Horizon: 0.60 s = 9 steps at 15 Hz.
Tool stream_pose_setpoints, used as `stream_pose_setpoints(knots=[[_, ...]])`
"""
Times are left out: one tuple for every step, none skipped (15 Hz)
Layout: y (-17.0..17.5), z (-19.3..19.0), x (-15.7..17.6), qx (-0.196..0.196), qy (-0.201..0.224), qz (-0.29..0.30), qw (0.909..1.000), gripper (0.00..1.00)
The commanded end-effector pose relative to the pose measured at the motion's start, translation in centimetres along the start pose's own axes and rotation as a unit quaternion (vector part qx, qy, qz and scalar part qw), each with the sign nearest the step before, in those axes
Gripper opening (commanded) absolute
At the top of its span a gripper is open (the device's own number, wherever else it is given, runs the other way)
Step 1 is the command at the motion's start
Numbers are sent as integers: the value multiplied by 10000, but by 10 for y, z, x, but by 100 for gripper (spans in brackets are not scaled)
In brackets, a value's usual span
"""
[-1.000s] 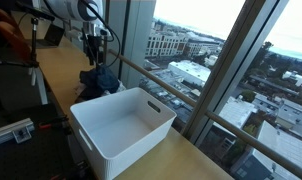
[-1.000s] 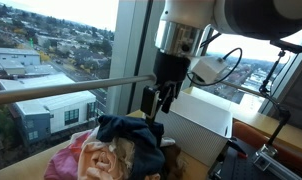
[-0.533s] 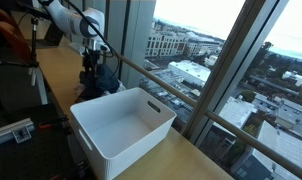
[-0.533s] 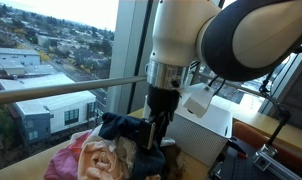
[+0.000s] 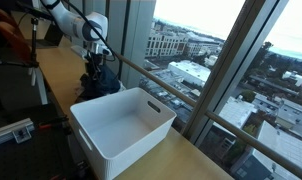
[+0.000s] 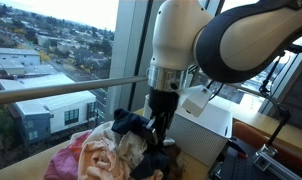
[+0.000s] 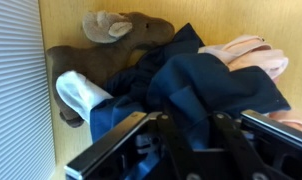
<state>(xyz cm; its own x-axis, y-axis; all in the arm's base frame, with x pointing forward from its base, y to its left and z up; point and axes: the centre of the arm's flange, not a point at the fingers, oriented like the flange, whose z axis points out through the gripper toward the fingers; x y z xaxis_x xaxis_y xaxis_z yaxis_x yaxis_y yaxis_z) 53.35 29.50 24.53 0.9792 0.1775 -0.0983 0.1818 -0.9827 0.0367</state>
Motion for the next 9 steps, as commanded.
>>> stream_pose_setpoints(knots=[[9,-46,-5,196,110,101,9997,1],[10,-62,-6,245,181,125,9995,0],[11,-80,-8,299,243,148,9991,0],[14,-98,-8,350,274,184,9988,1],[18,-116,-8,377,328,225,9985,2],[25,-138,-9,390,394,276,9981,2],[32,-159,-10,400,465,327,9976,2],[44,-187,-11,390,579,405,9967,2],[55,-209,-12,381,713,494,9955,2]])
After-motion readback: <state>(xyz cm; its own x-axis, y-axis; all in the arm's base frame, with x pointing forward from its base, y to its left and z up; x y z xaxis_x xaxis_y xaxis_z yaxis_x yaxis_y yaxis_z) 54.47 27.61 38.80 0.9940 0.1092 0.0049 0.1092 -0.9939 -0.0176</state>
